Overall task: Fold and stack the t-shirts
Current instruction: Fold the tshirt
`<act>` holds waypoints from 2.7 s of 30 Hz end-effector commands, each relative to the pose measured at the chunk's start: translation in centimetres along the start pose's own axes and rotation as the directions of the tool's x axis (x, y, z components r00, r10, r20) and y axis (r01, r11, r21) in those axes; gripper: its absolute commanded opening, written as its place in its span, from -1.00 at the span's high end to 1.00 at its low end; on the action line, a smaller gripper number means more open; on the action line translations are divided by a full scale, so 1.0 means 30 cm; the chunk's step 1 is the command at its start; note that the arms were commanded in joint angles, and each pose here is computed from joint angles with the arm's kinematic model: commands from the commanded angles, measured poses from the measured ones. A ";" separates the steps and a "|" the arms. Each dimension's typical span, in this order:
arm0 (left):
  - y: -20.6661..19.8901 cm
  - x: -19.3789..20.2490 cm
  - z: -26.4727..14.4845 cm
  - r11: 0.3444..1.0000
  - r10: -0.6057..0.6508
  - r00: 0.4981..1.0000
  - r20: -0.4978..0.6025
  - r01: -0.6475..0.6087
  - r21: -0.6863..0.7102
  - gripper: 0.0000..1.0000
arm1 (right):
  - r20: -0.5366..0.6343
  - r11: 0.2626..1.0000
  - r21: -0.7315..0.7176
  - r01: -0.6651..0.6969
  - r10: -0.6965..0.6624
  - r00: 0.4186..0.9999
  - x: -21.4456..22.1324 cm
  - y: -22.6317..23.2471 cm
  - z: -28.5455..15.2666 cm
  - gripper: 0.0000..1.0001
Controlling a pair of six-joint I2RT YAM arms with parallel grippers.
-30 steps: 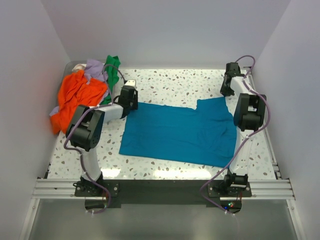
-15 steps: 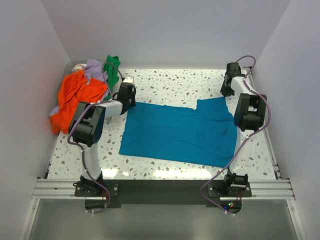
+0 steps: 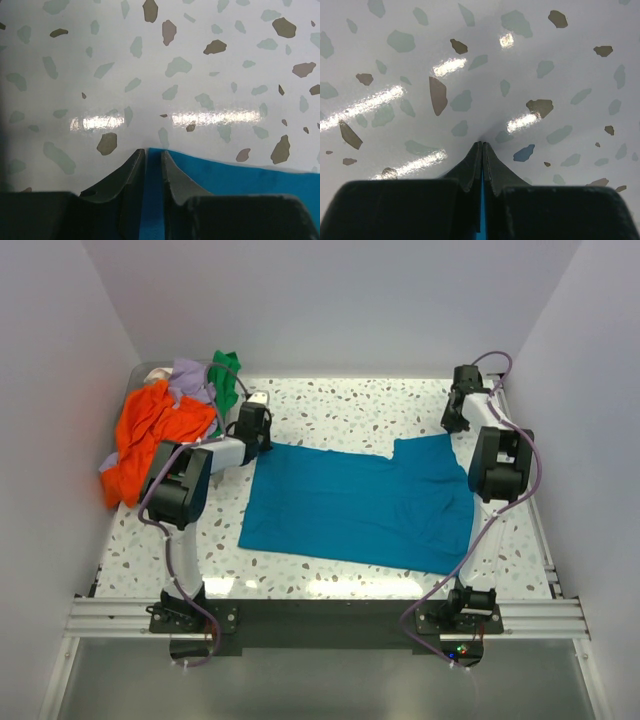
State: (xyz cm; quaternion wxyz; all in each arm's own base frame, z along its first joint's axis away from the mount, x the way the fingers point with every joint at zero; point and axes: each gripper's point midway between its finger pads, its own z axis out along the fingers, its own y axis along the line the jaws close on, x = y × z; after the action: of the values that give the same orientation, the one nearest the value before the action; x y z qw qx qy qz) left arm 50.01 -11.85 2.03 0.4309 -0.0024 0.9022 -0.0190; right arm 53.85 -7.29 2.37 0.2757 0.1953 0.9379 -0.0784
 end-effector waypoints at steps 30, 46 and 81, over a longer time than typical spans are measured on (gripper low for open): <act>-0.081 -0.188 0.054 0.989 -0.026 0.997 0.077 0.014 0.150 1.00 | -0.028 0.982 -0.176 -0.070 0.066 0.997 -0.128 0.140 -0.032 1.00; -0.109 -0.334 0.012 0.955 -0.076 0.978 0.194 0.015 0.296 1.00 | 0.116 0.961 -0.256 -0.103 0.136 0.984 -0.296 0.121 -0.288 1.00; 0.040 -0.154 -0.239 0.976 -0.133 0.971 0.198 0.094 0.197 1.00 | 0.184 0.959 -0.264 -0.102 0.154 0.971 0.275 -0.159 -0.874 1.00</act>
State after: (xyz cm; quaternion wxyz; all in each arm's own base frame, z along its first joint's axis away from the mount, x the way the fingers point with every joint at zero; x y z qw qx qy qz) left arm 46.83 -11.17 7.06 0.4772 0.0013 0.8691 -0.1300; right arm 34.46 -1.38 19.18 0.3912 0.2001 0.8959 0.0655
